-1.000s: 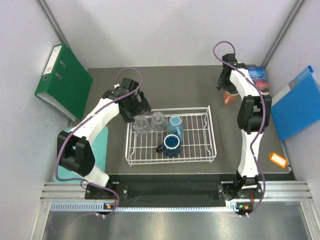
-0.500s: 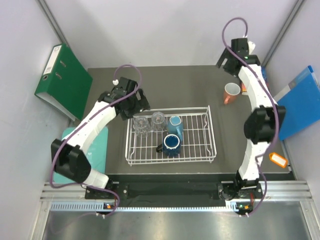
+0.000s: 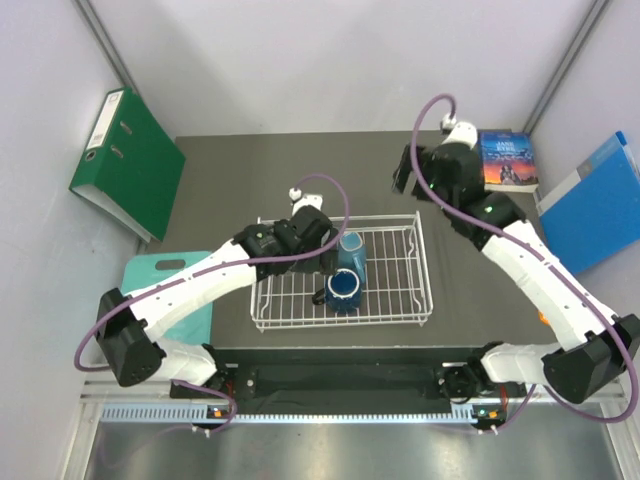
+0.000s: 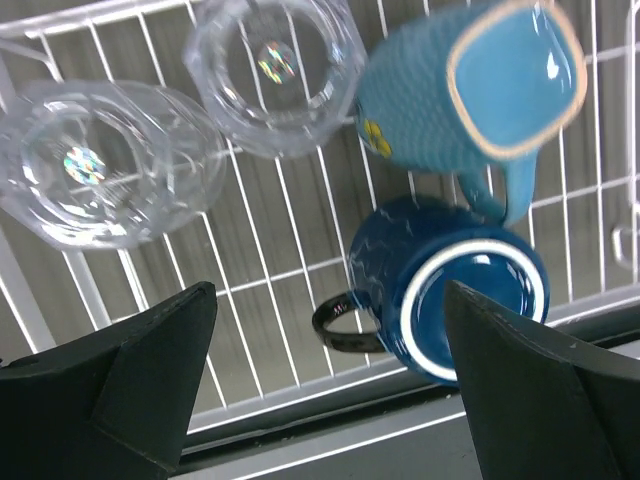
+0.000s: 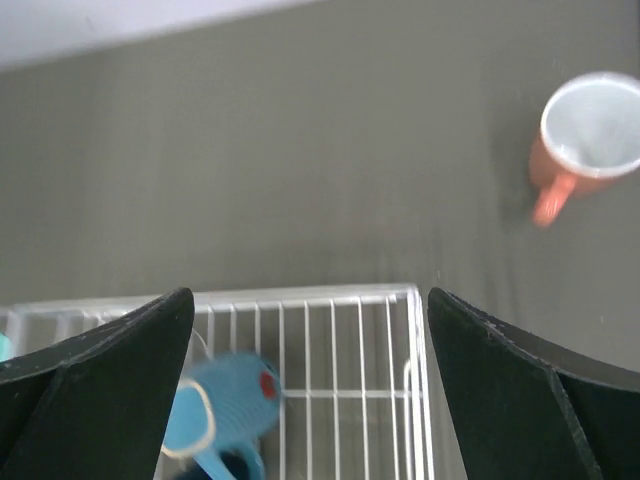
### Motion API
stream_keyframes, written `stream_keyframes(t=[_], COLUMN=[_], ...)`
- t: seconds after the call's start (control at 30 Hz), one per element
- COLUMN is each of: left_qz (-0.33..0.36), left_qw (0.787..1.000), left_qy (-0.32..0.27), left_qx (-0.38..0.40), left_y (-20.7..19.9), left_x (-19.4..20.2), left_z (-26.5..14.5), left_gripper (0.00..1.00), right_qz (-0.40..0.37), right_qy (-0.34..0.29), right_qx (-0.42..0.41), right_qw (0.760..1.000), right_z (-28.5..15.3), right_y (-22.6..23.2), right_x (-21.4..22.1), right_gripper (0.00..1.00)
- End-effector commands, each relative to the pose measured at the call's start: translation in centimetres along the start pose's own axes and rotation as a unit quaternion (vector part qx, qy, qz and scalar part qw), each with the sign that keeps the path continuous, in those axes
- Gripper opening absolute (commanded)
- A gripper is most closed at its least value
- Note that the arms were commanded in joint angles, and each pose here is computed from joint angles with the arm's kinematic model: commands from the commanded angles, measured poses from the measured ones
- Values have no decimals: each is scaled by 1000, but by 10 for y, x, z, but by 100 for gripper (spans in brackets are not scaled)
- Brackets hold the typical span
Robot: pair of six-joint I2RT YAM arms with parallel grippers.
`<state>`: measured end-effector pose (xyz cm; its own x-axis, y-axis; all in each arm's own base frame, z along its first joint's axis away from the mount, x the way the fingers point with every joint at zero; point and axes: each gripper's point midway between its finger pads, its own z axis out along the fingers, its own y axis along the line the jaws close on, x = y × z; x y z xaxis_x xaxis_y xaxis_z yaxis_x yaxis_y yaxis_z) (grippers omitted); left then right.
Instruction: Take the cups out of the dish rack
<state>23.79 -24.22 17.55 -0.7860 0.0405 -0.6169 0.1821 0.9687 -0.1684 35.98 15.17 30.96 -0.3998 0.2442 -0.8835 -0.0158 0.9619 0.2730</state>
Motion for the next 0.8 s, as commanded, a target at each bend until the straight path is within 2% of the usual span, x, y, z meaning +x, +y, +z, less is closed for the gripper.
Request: stream_keyframes(t=[0.0,0.3,0.53,0.77], left_qz=[36,93,127,183], left_qw=[999,995,991,981], left_qy=[-23,-21,6,46], left_qx=[2,32,53,51], left_y=[-8,-41,-45,-31], left_x=[6,20,40,61], left_z=[-11,-15,-11,-9], left_gripper=[99,99,99,99], right_qz=[-15,-2,-1,-4], right_qy=[-12,18,17,18], right_qx=[-17,-37,-41,-44], right_qw=[1000,999,999,999], right_z=[-26,-52,-61,-63], right_y=[9,4,-1,-3], right_x=[17,61,67,69], right_gripper=[100,100,100,100])
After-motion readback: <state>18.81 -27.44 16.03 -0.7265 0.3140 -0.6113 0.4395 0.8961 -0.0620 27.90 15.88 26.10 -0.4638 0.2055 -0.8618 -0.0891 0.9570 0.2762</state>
